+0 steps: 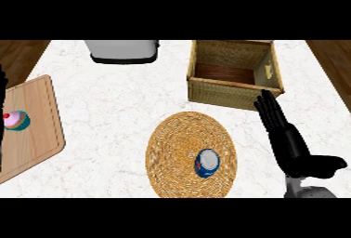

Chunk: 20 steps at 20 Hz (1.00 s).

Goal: Pick the can from the placemat and place it in the basket

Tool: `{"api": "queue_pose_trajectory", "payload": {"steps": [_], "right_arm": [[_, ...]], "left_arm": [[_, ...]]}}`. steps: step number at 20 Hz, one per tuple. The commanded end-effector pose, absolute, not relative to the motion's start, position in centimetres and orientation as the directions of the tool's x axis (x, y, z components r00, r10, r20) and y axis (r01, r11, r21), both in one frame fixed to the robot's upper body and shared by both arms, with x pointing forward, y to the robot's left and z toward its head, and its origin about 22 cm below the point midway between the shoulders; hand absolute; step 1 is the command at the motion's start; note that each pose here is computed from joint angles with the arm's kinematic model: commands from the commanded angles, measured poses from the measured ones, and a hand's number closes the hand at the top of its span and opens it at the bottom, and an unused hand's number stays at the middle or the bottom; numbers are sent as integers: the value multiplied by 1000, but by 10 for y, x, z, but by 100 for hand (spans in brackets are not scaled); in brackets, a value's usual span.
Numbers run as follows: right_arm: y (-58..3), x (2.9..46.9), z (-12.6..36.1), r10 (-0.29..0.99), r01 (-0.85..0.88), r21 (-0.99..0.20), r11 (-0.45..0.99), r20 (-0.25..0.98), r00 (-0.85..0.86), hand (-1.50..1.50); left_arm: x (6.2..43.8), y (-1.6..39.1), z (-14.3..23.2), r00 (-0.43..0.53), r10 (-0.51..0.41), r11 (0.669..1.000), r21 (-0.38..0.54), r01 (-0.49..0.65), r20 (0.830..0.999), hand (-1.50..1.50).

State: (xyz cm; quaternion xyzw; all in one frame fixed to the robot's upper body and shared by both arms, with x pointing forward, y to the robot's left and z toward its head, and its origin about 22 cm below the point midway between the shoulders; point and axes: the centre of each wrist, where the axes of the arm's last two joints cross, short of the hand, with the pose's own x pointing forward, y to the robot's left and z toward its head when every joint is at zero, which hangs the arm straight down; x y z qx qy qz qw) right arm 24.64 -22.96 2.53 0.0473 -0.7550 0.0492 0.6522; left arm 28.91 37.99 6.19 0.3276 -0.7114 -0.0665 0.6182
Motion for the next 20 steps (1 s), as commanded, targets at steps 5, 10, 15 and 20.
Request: {"api": "queue_pose_trajectory", "payload": {"steps": [5, 10, 15, 20], "right_arm": [[-213, 217, 70, 51, -97, -80, 992, 960, -274, 150], [-145, 186, 58, 221, -269, -352, 897, 882, -417, -150], [-96, 164, 44, 344, 21, -353, 935, 894, -288, -150], [-145, 177, 45, 640, 264, -604, 752, 765, -72, -150]], "left_arm": [[282, 288, 41, -148, -174, 969, 142, -205, 974, 0], [263, 241, 17, -96, -44, 996, 36, -80, 994, 0], [257, 253, 22, -92, -47, 994, 37, -107, 995, 0], [252, 250, 21, -84, -39, 991, 28, -133, 996, 0]]}}
